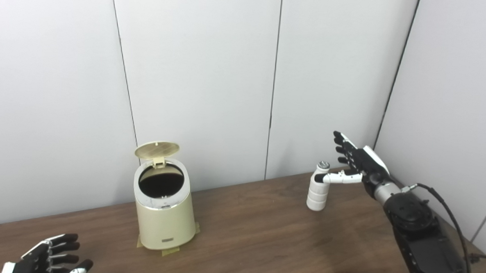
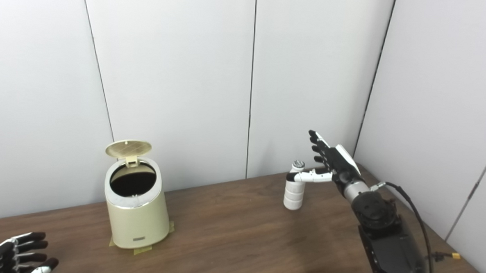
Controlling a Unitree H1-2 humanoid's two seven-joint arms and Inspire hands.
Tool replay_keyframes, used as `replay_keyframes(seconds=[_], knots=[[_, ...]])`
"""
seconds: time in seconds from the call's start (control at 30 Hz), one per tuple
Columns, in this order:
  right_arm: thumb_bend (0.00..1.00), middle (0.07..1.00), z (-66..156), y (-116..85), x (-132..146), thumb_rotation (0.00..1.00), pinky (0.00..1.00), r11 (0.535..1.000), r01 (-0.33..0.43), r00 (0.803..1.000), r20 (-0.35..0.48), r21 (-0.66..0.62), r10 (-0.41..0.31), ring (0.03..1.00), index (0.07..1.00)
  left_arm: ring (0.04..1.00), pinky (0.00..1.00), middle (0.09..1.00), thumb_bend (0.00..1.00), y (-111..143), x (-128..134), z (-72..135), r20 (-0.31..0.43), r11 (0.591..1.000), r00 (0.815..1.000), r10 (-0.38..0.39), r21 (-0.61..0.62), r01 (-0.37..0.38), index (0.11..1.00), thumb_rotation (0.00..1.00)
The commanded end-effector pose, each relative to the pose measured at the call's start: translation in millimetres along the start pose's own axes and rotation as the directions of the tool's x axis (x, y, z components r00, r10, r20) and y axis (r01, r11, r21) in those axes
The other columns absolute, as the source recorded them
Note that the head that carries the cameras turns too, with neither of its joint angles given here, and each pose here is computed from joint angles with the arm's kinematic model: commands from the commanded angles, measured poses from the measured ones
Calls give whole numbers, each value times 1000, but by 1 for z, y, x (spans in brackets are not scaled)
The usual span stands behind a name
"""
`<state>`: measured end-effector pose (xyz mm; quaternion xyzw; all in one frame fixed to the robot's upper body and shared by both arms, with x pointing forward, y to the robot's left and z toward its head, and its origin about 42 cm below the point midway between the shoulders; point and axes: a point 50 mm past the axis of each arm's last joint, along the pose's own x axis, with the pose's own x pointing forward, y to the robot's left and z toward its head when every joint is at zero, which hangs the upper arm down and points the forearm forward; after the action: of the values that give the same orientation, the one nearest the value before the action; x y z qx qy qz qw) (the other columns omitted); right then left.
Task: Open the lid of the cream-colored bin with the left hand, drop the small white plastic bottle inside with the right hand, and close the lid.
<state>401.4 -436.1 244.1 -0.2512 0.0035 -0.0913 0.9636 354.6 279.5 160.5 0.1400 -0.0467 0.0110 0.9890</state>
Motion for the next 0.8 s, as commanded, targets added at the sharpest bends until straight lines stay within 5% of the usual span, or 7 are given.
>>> replay_keyframes(seconds=[0.0,0.2,0.37,0.6,0.77], knots=[[838,989,16,-8,6,217,851,999,47,997,69,7,-47,935,1000,615,513,681,653,8,12,21,87,1000,996,10,15,-11,701,45],[781,984,-2,4,9,156,879,997,63,997,39,38,-64,940,994,609,506,672,652,7,11,24,86,1000,996,4,15,-5,703,33],[827,975,-18,13,13,175,878,992,83,996,37,91,-86,941,972,612,507,677,649,7,10,25,83,1000,997,4,13,-5,706,19],[861,905,-28,24,16,178,844,984,130,991,17,123,-133,876,905,622,523,680,656,7,10,26,78,1000,997,1,3,-1,702,20],[823,840,-32,31,20,88,760,974,176,984,6,139,-179,790,856,606,515,670,648,5,9,27,81,1000,997,-5,-5,5,699,2]])
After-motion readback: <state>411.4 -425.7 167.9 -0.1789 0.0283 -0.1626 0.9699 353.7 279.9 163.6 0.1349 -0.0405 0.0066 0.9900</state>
